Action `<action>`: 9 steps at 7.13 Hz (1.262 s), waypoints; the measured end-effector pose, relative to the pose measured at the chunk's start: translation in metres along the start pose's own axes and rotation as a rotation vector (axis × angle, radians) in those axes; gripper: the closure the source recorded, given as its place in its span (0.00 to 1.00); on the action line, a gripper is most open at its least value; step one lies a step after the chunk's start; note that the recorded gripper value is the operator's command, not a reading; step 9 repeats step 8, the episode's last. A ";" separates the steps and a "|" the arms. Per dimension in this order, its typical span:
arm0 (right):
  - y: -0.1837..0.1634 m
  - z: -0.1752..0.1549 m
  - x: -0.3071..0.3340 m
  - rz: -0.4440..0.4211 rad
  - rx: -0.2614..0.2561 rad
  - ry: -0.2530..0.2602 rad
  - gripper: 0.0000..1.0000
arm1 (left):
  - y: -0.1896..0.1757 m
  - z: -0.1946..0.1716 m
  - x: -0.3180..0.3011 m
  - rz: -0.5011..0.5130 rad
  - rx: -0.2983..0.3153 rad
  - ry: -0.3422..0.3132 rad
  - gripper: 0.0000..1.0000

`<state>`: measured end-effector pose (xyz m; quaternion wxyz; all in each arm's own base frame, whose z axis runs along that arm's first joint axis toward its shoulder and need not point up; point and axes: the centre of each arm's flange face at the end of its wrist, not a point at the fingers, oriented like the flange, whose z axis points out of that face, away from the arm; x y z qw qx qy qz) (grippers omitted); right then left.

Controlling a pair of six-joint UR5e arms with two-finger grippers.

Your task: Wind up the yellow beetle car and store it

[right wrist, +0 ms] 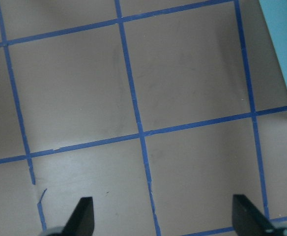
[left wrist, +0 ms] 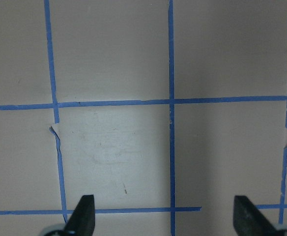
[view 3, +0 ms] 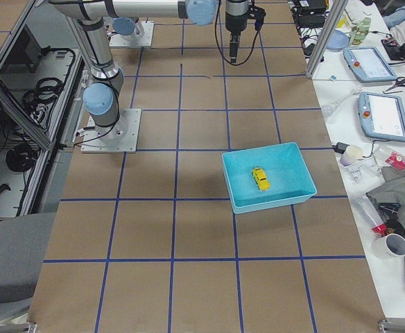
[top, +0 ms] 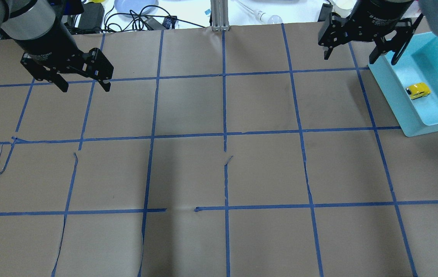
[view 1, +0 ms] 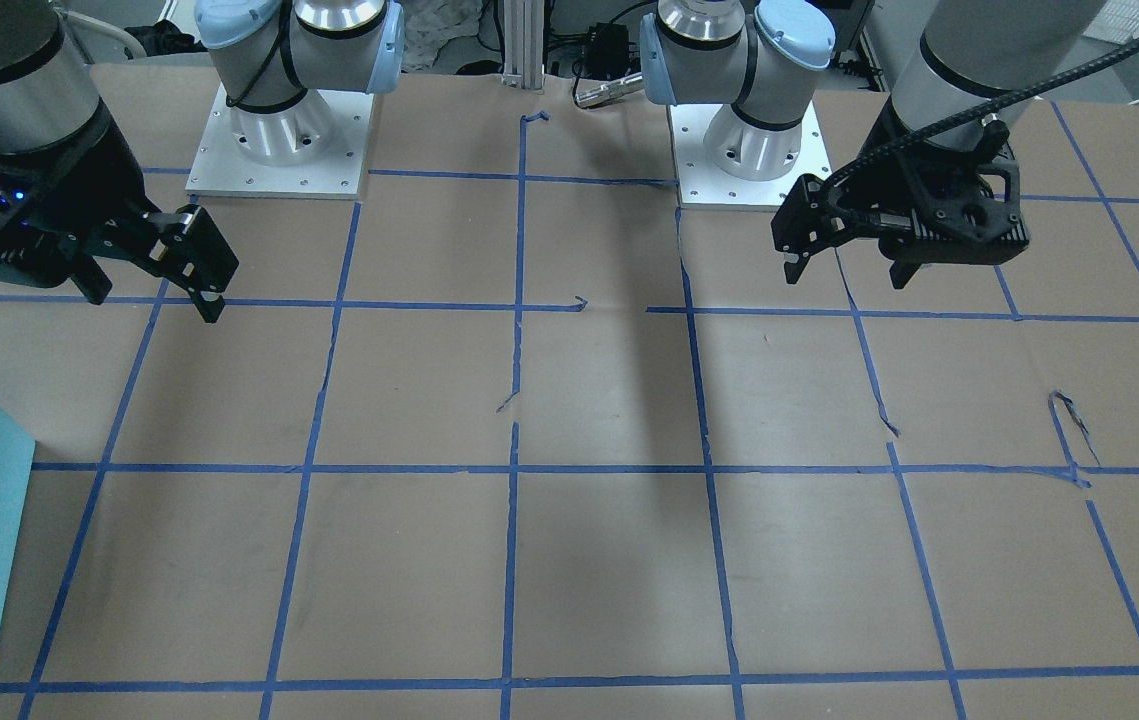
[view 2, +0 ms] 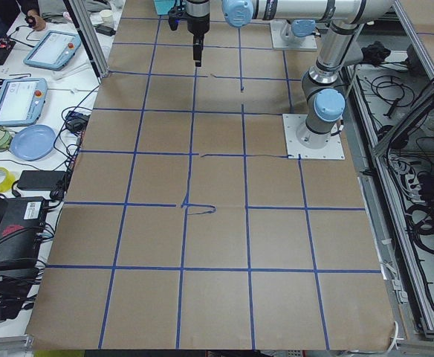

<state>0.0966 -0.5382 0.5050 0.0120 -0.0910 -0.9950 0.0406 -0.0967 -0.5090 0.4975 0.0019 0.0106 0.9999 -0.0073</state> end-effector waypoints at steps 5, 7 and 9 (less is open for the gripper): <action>-0.008 0.001 0.025 0.053 0.008 0.004 0.00 | 0.003 -0.007 0.001 -0.010 0.011 0.002 0.00; -0.013 0.001 0.025 0.058 0.028 -0.026 0.00 | 0.003 -0.007 0.001 -0.006 0.012 0.001 0.00; -0.021 0.006 0.023 0.061 0.043 -0.048 0.00 | 0.003 -0.007 0.001 -0.004 0.012 0.001 0.00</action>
